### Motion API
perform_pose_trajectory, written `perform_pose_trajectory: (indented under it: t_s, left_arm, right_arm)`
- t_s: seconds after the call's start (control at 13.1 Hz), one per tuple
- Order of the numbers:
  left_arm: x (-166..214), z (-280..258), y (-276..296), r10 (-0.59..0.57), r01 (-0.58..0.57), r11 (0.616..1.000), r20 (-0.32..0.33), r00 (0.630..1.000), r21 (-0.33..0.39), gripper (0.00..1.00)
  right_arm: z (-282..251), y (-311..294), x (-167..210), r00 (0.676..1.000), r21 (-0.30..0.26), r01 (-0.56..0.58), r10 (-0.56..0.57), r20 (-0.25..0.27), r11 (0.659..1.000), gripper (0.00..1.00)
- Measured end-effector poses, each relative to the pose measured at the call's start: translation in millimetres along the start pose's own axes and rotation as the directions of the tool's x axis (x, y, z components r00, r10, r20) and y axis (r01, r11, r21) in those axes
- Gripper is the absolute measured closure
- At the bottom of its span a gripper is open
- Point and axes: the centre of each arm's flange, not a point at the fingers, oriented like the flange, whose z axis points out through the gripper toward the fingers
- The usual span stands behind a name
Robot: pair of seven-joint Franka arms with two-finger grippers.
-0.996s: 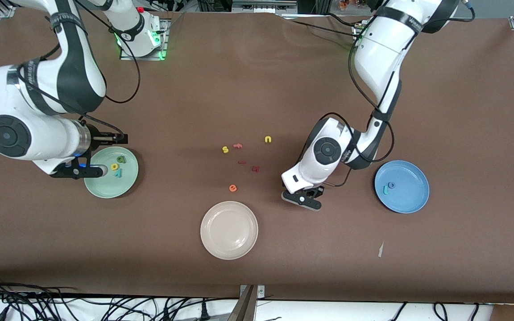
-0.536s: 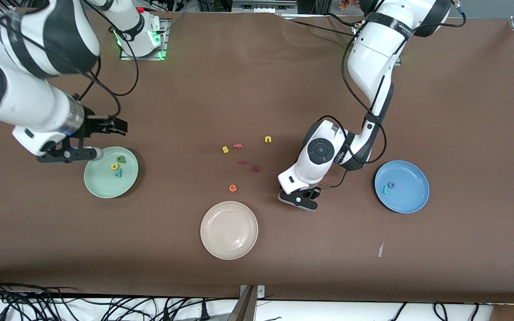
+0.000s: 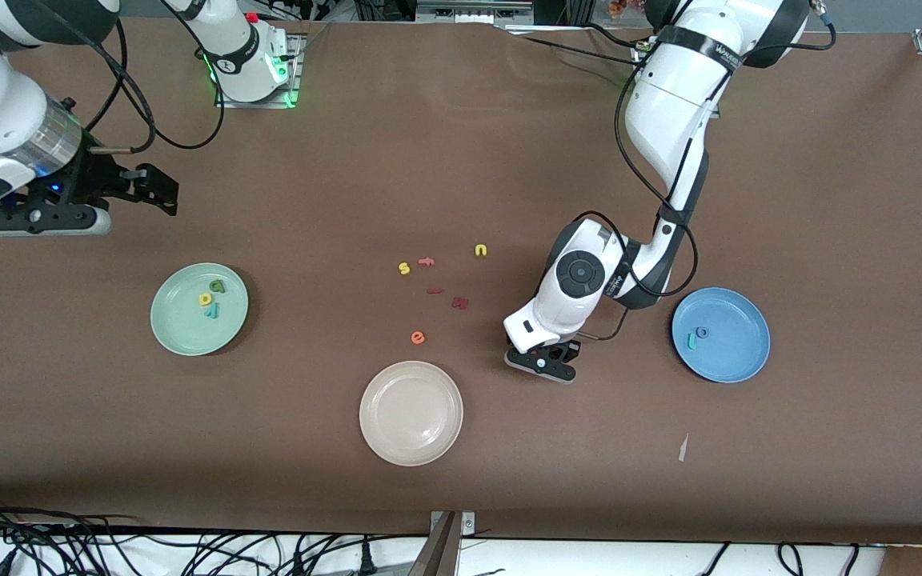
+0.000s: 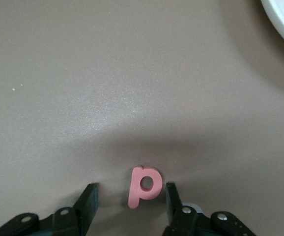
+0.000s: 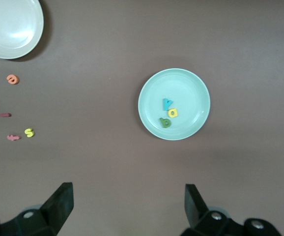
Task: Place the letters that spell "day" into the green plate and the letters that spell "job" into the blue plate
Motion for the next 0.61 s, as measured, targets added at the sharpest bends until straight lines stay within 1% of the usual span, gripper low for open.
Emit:
perform_pose_trajectory:
  t_s: [0.08,0.31,0.46,0.54,0.61]
  left_arm:
    - [1,0,-2,0.0,0.0,1.0,-0.002,1.0,0.002,0.44]
    - [2,0,-4,0.014,-0.014,1.0,-0.004,1.0,0.006,0.45]
    - [3,-1,-6,0.016,-0.016,1.0,-0.005,1.0,0.009,0.49]
    - [4,-1,-7,0.017,-0.016,1.0,-0.008,1.0,0.011,0.57]
    - [4,-1,-8,0.017,-0.017,1.0,-0.008,1.0,0.012,0.57]
  right_arm:
    - [-2,13,-3,1.0,-0.001,-0.023,0.023,0.011,1.0,0.0]
    - [-4,40,-5,0.997,0.0,-0.068,0.068,0.021,0.998,0.0]
    - [-3,41,-5,0.997,0.009,-0.067,0.067,0.026,0.998,0.0]
    - [-3,43,-5,0.998,0.023,-0.059,0.058,0.028,0.998,0.0]
    - [-2,48,-5,0.998,0.034,-0.049,0.048,0.029,0.998,0.0]
